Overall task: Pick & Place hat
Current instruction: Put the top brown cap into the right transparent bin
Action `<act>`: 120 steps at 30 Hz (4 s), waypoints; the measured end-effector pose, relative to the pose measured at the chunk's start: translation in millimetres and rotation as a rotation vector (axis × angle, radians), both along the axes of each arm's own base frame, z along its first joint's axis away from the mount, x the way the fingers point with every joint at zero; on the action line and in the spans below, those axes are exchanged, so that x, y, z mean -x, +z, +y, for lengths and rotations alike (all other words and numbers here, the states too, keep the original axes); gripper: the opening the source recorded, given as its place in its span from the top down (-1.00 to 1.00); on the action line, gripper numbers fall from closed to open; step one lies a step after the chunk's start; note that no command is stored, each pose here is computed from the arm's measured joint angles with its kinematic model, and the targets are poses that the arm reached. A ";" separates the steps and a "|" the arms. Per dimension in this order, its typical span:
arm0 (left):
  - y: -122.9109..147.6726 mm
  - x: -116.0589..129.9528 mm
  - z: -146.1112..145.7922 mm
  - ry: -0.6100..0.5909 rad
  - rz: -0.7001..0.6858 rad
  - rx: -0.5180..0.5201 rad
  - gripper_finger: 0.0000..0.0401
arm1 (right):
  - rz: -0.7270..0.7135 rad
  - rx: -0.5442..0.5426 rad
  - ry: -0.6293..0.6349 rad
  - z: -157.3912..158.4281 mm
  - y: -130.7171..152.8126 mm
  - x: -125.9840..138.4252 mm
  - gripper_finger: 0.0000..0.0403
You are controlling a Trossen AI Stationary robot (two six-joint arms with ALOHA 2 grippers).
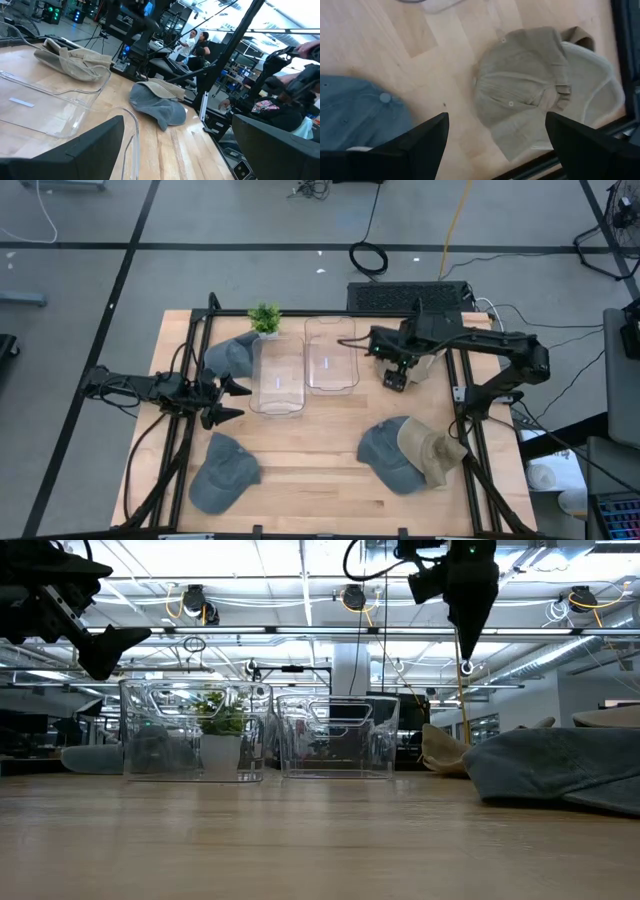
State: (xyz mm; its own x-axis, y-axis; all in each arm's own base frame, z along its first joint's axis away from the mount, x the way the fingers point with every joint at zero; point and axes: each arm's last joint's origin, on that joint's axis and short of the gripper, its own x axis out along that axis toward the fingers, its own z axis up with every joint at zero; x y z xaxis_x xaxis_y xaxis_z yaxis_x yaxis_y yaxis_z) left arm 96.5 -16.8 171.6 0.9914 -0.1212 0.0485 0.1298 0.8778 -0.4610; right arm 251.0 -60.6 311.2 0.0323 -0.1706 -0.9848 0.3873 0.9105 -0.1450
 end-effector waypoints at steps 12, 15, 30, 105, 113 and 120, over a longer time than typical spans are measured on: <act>0.0 0.0 0.0 0.000 0.000 0.000 -0.90 | -0.080 0.064 -0.013 2.9 -35.1 -3.1 -0.58; 0.0 0.0 0.0 0.000 0.000 0.000 -0.90 | -0.108 0.070 -0.014 2.8 -45.0 -0.1 -0.58; 0.0 0.0 0.0 0.000 0.000 0.000 -0.90 | -0.158 0.084 -0.014 5.4 -96.7 13.9 -0.58; -0.1 0.0 0.0 0.001 0.001 -0.001 -0.90 | -0.266 0.297 0.093 3.1 -78.7 43.4 1.00; 0.0 0.0 0.0 0.001 0.000 0.000 -0.90 | -0.214 0.345 0.080 4.0 -62.9 53.3 1.00; 0.0 0.0 0.0 0.001 0.000 0.000 -0.90 | -0.177 0.420 0.054 3.0 -44.8 59.0 1.00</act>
State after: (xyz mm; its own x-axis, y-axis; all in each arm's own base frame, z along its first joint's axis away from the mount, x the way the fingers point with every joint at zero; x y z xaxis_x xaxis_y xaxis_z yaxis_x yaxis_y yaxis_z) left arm 96.6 -16.8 171.6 0.9916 -0.1204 0.0480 0.1289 0.8781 -0.4607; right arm 191.9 -57.6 266.4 0.2136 -0.5472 -0.8093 0.3929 0.8066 -0.4417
